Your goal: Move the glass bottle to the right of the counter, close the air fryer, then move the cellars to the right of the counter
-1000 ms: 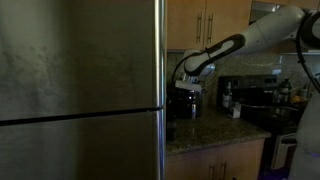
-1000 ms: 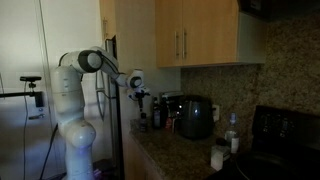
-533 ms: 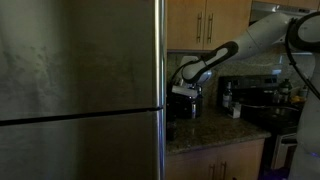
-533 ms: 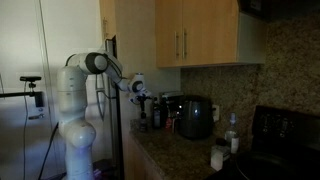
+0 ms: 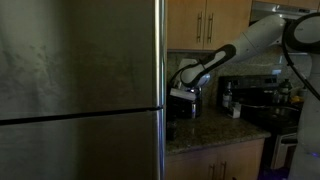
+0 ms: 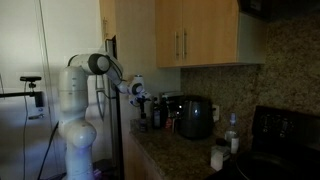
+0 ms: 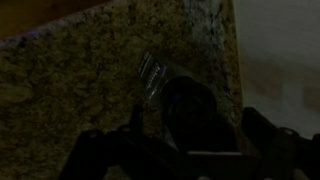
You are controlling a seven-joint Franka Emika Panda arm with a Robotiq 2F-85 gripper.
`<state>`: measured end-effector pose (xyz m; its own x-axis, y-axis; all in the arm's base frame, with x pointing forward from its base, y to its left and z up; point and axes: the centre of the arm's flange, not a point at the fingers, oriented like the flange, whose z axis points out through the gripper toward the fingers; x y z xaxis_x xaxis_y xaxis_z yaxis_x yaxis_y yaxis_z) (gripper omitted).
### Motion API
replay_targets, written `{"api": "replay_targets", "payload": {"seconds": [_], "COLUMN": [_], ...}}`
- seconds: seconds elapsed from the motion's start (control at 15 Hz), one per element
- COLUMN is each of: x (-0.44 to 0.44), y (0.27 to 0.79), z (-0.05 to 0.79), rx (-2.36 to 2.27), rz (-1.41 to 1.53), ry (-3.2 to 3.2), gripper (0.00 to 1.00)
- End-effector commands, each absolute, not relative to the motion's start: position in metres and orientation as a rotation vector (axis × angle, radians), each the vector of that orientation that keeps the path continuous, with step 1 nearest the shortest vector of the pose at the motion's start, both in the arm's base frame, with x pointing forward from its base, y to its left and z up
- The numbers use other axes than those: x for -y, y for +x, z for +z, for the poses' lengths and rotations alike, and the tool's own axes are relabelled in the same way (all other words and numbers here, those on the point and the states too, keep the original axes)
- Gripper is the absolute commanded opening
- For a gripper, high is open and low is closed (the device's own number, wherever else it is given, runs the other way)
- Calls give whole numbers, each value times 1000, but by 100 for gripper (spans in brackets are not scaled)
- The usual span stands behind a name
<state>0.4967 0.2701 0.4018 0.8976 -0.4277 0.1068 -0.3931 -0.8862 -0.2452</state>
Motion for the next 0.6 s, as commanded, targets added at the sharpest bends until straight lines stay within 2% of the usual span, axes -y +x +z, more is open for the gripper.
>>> {"api": "replay_targets", "payload": {"seconds": [0.0, 0.53], "x": [-276, -276], "y": [498, 497], "z": [389, 386], "rx": [-626, -646], "rz": [-285, -260], "ry": [-2825, -2830], "gripper": [100, 100]}}
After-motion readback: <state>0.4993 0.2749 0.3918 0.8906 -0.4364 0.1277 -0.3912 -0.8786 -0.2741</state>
